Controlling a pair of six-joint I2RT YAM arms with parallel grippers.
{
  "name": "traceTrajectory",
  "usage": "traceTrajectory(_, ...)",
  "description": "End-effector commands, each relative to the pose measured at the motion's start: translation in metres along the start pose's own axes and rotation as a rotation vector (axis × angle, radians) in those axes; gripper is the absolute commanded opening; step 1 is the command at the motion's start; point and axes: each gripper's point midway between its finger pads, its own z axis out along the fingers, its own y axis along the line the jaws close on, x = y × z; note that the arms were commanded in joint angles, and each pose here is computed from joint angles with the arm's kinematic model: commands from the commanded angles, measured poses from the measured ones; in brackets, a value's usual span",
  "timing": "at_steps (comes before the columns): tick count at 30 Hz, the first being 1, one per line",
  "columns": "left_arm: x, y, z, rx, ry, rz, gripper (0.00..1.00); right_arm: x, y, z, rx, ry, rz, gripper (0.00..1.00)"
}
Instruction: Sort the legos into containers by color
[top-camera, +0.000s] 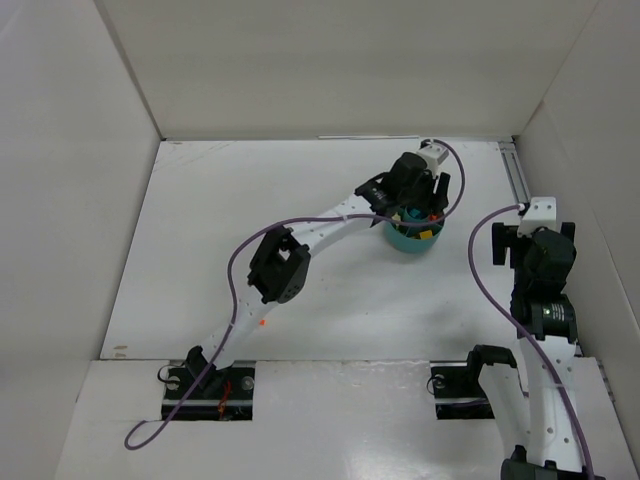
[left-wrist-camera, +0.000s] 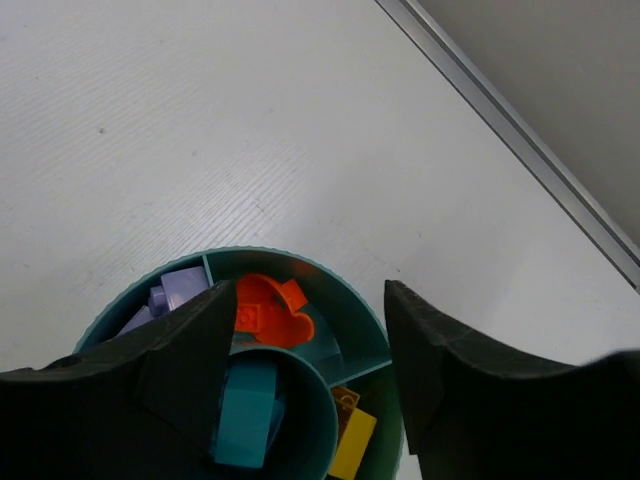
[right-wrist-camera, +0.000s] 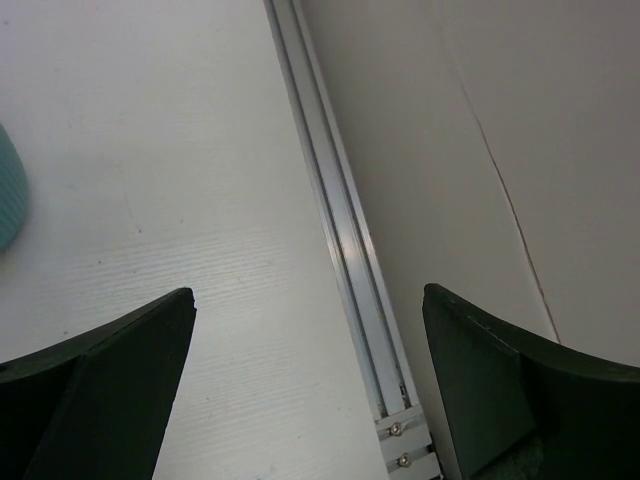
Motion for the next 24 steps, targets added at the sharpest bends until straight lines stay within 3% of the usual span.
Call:
traceTrajectory(1, -0.096, -0.029, -0.055, 0.085, -0.186, -0.006, 0.58, -0.021, 0.005, 0.004, -0.046, -0.087, -0.019, 1.00)
traceTrajectory(2, -0.118, -0.023, -0.071, 0.079, -0.226, -0.022, 0.64, -0.028, 0.019, 0.006, -0.131, -0.125, -0.066, 1.00)
traceTrajectory(6, -0.140, 0.009, -0.104, 0.027, -0.243, -0.040, 0.80, -0.058, 0.059, 0.012, -0.353, -0.278, -0.177, 1.00)
traceTrajectory(7, -0.141, 0.023, -0.114, -0.033, -0.243, -0.052, 0.87, -0.062, 0.076, 0.010, -0.437, -0.312, -0.198, 1.00)
traceTrajectory(10, -0.142, 0.059, -0.161, -0.226, -0.258, -0.100, 0.89, -0.075, 0.108, 0.006, -0.549, -0.346, -0.275, 1.00)
traceTrajectory(13, -0.112, 0.096, -0.217, -0.402, -0.233, -0.219, 0.97, -0.086, 0.160, -0.011, -0.700, -0.403, -0.366, 1.00)
traceTrajectory(17, -0.043, 0.142, -0.301, -0.636, -0.218, -0.426, 1.00, -0.084, 0.234, -0.043, -0.900, -0.453, -0.471, 1.00)
traceTrajectory(21, 0.041, 0.161, -0.390, -0.850, -0.245, -0.602, 1.00, -0.073, 0.324, -0.098, -1.158, -0.550, -0.568, 0.97)
traceTrajectory(22, 0.053, 0.164, -0.403, -0.878, -0.252, -0.634, 1.00, -0.073, 0.350, -0.129, -1.239, -0.617, -0.585, 0.95)
traceTrajectory(24, 0.078, 0.162, -0.422, -0.913, -0.236, -0.690, 1.00, -0.056, 0.390, -0.151, -1.328, -0.633, -0.642, 0.95)
